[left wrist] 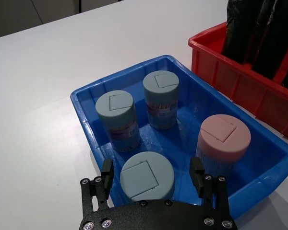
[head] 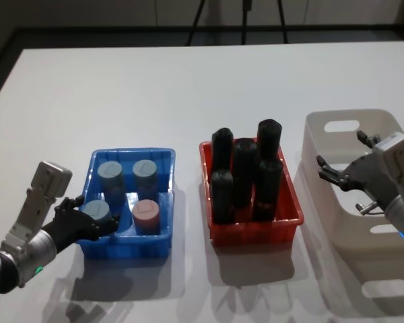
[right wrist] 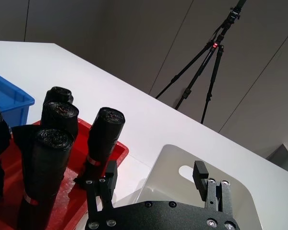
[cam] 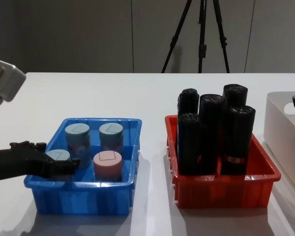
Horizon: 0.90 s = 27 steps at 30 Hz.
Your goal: Pick the cotton swabs from the blue box and place them into the white box.
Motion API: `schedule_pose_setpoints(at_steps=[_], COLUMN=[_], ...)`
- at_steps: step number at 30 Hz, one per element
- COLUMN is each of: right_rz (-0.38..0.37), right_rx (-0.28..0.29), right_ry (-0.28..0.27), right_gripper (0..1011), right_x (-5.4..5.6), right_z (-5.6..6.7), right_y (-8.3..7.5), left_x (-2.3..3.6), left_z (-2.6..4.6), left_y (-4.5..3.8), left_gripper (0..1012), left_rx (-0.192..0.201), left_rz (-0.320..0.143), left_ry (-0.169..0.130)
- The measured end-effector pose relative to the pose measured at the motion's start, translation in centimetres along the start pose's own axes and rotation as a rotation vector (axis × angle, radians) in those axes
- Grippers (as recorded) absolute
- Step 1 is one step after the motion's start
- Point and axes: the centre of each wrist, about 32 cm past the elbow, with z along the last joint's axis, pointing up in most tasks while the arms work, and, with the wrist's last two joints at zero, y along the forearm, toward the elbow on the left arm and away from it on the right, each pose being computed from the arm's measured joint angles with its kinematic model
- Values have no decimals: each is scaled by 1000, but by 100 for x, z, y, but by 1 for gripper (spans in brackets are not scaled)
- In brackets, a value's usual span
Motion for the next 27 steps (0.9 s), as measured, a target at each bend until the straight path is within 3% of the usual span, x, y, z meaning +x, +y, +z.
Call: schedule_pose_setpoints(at_steps=[10,27], right_rz=[0,0], right_rx=[0,0], right_ry=[0,0], right_gripper=[1001,1001], right_x=[0,0], right_z=[0,0], right_y=[0,0], left_x=[21,3], left_z=[-26,-46], left_y=[-12,-34], left_gripper=[1001,1001], left_rx=[3,20], left_rz=[-11,-22], left_ry=[0,-7])
